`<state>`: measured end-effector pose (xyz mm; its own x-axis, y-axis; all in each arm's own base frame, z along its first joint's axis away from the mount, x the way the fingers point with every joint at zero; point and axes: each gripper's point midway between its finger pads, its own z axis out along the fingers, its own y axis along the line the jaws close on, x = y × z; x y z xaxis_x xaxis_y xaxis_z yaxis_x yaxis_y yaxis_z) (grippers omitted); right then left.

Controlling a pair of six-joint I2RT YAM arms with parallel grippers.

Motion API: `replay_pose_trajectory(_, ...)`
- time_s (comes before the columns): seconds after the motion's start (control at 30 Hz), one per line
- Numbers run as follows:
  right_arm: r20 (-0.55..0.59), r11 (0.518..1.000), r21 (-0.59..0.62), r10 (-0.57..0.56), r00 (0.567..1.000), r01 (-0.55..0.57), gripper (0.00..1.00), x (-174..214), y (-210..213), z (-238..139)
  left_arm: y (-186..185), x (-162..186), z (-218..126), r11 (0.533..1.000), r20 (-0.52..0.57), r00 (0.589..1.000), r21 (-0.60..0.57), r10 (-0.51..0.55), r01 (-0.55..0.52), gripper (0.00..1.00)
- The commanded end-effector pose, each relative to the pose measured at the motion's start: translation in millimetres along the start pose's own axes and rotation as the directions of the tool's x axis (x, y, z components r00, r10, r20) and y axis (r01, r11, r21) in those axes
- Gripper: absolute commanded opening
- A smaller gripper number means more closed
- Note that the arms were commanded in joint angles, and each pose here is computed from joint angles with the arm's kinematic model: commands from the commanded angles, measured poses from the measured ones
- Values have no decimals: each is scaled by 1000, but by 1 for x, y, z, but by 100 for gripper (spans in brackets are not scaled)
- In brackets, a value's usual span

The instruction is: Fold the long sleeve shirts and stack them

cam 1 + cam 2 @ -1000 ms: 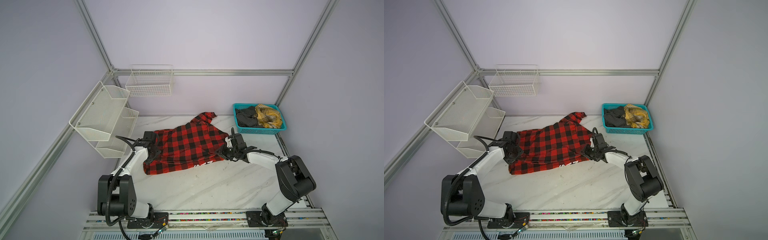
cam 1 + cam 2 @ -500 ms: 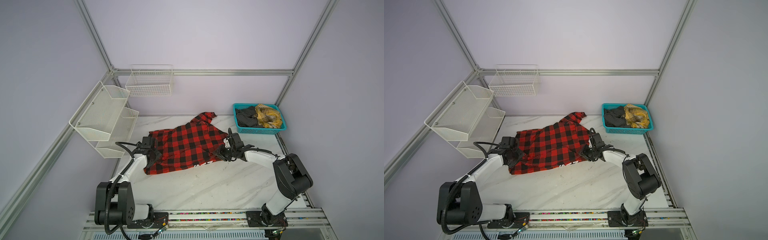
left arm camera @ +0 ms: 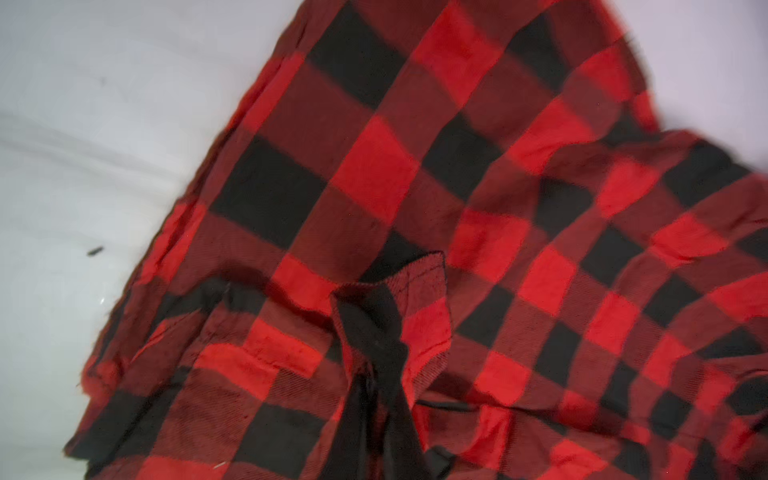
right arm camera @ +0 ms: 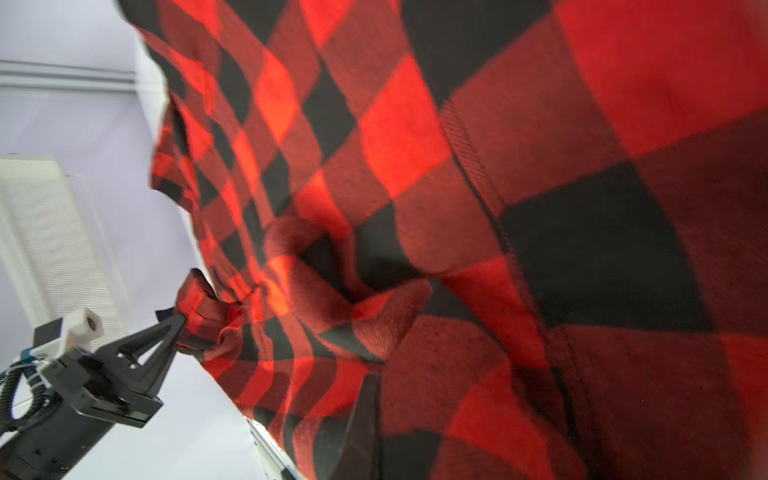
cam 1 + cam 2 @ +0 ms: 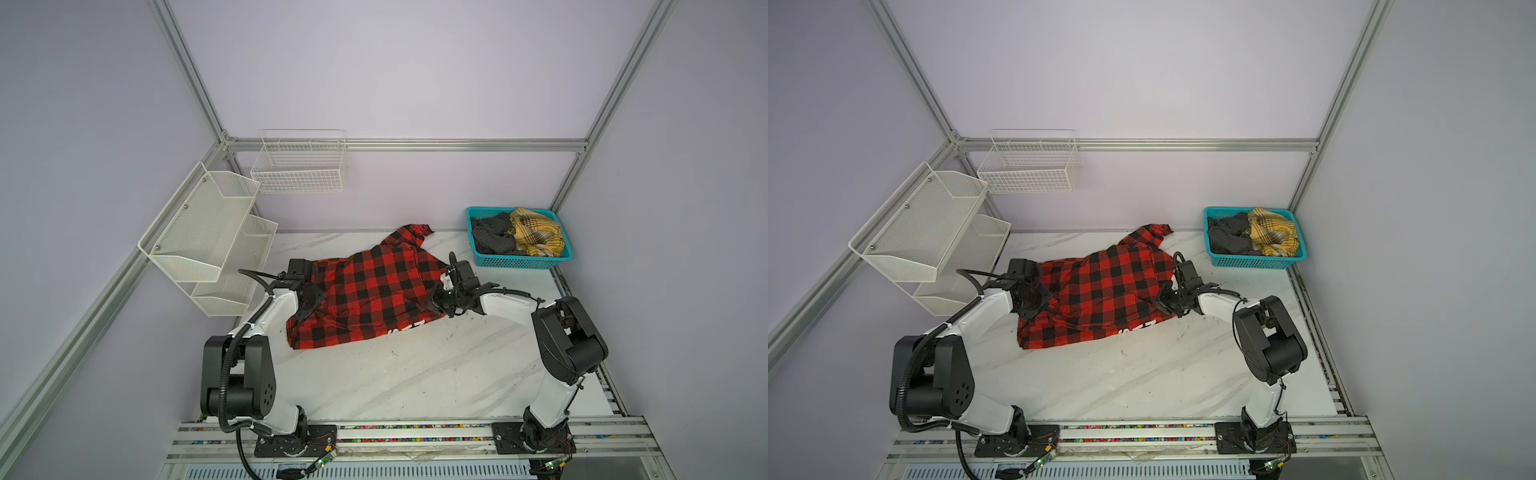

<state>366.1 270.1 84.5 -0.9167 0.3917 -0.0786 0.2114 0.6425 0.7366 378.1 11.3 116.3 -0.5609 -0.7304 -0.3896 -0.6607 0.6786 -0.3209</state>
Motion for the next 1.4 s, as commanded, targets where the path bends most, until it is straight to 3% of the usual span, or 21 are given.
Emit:
replay_pose_trajectory(0.0,79,994,-108,-17,997,25,0,-7,23,-15,-42,-62,-50,991,183,983,132,-21,-3,0)
replay_pose_trajectory(0.07,76,993,-116,-12,997,20,0,-1,15,-9,-27,-56,-42,996,162,986,94,-24,9,0)
replay_pose_trajectory(0.2,28,996,-85,-29,999,31,0,21,-6,17,34,-8,-2,995,31,999,-95,-39,42,0)
replay_pose_trajectory(0.33,31,996,-82,-19,999,22,0,25,-15,21,77,27,17,982,-12,998,-180,-67,64,0)
replay_pose_trajectory(0.43,34,996,-77,-38,999,40,23,24,-11,16,90,38,22,978,-26,997,-200,-70,64,0)
replay_pose_trajectory(0.57,45,996,-50,-76,996,78,41,23,-4,4,101,52,20,973,-56,995,-221,-87,72,0)
replay_pose_trajectory(0.67,43,994,-21,-103,994,104,65,25,-2,-8,104,54,18,972,-52,995,-224,-90,76,0)
replay_pose_trajectory(0.73,24,992,12,-122,992,122,71,31,-7,-16,102,49,15,971,-42,996,-228,-83,71,0)
replay_pose_trajectory(0.97,-12,986,71,-147,989,148,71,56,-25,-51,70,27,-9,980,-59,993,-174,-103,92,0)
replay_pose_trajectory(1.07,11,984,74,-163,987,162,65,57,-21,-64,67,23,-23,977,-68,992,-188,-111,96,0)
replay_pose_trajectory(1.2,36,977,67,-204,978,201,45,50,-3,-74,70,32,-35,980,-86,989,-167,-124,108,0)
replay_pose_trajectory(1.37,31,958,103,-273,961,269,18,39,18,-60,97,64,-14,966,-134,978,-228,-158,125,2)
